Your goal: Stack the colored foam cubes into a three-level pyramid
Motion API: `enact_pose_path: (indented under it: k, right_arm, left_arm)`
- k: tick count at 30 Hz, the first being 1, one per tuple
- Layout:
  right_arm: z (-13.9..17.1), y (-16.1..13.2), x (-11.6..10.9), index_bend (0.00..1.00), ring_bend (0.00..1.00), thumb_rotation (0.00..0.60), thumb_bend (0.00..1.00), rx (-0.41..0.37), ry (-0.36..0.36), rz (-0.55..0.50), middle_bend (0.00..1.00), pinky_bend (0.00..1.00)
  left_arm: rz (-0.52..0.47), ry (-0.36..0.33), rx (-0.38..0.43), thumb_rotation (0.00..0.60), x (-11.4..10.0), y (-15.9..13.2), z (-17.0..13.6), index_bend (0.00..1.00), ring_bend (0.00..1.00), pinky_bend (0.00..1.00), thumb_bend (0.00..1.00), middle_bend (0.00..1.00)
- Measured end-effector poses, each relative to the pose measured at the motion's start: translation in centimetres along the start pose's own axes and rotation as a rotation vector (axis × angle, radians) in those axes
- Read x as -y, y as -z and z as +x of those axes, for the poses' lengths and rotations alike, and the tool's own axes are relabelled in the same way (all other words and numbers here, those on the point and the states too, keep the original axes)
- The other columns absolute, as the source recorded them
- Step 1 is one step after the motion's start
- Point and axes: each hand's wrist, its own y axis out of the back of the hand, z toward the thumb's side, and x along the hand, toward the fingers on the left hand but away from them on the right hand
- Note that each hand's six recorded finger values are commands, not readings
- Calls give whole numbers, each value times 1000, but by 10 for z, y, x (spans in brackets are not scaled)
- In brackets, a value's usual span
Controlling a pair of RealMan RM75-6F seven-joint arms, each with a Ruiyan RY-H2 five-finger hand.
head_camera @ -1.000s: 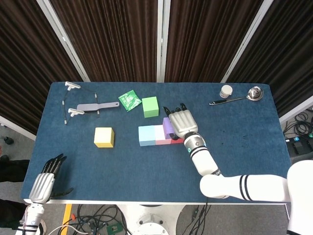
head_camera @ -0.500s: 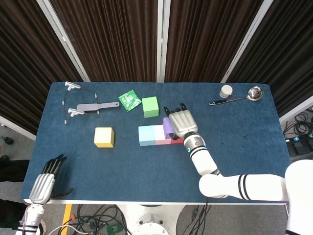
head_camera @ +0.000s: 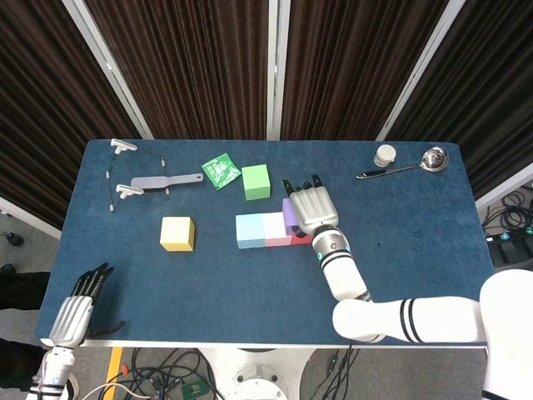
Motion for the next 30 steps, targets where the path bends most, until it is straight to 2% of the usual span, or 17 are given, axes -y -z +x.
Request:
enact_pose_path:
  k: [30]
  right_arm:
    - [-5, -12, 4, 0, 170, 600, 223, -14, -17, -3, 676, 0]
  left_arm:
    - [-4, -1, 3, 600, 0, 2, -1, 55, 0, 0, 11, 14]
